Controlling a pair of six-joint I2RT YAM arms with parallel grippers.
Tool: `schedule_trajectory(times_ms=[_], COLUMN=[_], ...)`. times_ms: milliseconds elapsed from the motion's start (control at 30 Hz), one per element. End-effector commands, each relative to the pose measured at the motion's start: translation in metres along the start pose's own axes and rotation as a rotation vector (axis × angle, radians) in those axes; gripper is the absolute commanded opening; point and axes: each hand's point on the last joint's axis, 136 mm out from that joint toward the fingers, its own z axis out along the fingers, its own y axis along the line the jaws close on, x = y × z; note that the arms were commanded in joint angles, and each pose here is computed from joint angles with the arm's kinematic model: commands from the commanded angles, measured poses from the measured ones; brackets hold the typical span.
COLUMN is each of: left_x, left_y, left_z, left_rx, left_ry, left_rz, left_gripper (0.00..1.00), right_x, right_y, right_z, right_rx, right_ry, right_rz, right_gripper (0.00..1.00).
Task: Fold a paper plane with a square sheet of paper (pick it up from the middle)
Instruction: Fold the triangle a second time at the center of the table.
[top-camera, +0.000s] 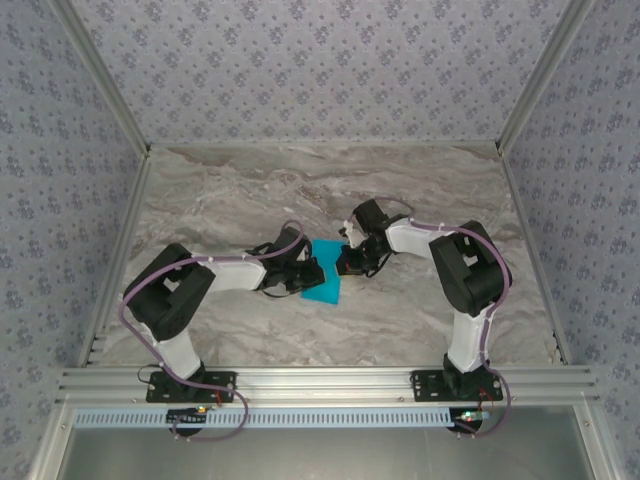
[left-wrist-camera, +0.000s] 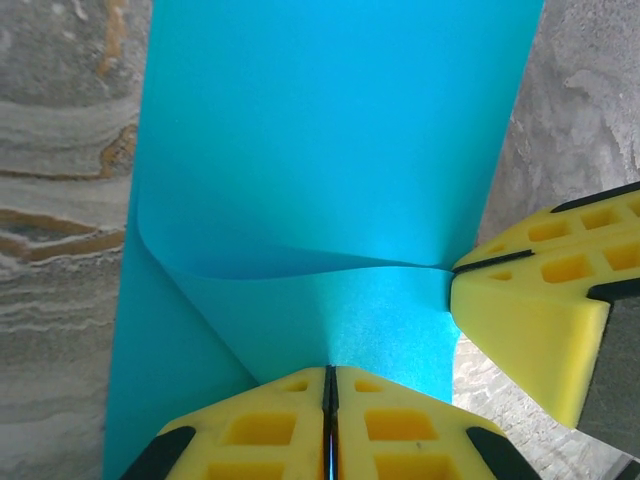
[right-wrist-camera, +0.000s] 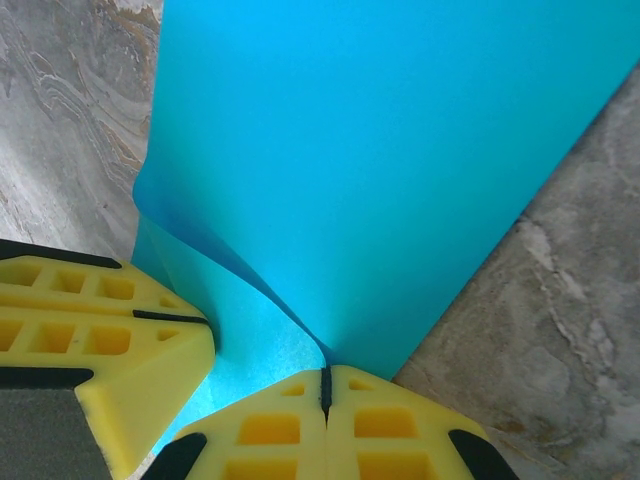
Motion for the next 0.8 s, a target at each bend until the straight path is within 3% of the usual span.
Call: schedule_trajectory(times_ms=[0, 633, 767], left_x=[0.001, 0.010, 0.015], left_y=[0.000, 0.020, 0.029], left_z=[0.000, 0.005, 0.004], left_rx=[-0.022, -0.098, -0.136], left_ry=[-0.002, 0.040, 0.055], left_rz=[0.023, -0.003, -0.015], left_gripper=[0.11, 0.10, 0.10], right_x=[0.011, 0.012, 0.002], right_y=[-0.003, -0.006, 0.003], right_z=[0.002, 0.004, -0.012], right_rx=[-0.004, 0.016, 0.019], right_ry=[0.046, 0.055, 0.004], right_rz=[0.031, 0.037, 0.045], right_gripper=[0.05, 0.06, 0.16])
